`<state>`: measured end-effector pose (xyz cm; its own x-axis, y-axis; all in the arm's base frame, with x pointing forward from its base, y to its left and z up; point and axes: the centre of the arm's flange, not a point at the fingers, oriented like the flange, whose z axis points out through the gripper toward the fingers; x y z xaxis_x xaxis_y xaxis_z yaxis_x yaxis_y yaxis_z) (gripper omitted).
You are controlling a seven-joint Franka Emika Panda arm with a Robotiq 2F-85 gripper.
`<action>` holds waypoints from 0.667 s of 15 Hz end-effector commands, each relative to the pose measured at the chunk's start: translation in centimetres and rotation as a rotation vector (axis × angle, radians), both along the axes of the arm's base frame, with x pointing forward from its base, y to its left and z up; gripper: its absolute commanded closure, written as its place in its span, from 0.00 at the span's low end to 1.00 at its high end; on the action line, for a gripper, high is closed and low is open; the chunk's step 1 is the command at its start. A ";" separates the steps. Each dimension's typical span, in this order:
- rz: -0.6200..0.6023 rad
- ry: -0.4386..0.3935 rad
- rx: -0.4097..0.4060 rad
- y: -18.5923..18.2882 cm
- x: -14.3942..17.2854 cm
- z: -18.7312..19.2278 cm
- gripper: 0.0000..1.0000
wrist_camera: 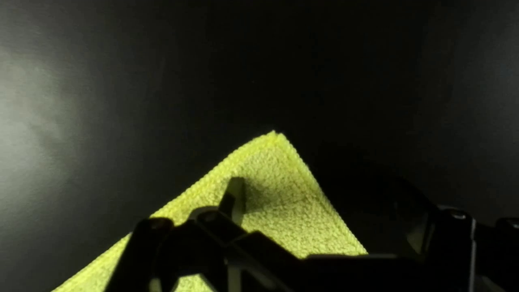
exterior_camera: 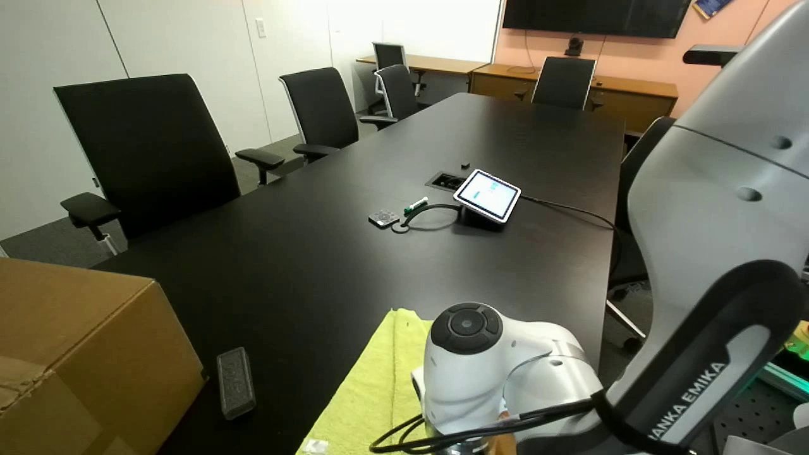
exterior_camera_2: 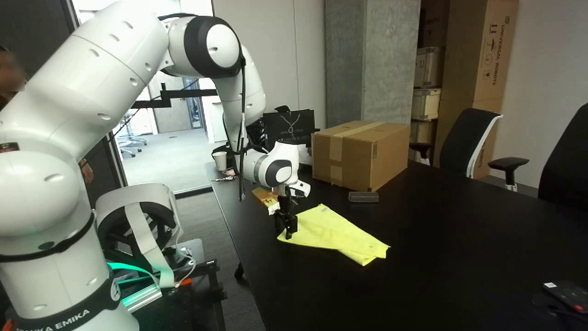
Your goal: Fold the green towel
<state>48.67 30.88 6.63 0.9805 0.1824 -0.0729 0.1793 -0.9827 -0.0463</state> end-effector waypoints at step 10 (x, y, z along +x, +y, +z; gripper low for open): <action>0.004 0.010 0.017 -0.1 0.8 1.1 1.00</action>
<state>49.18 31.31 7.32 0.9827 0.1737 -0.0639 0.1697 -0.9834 -0.0639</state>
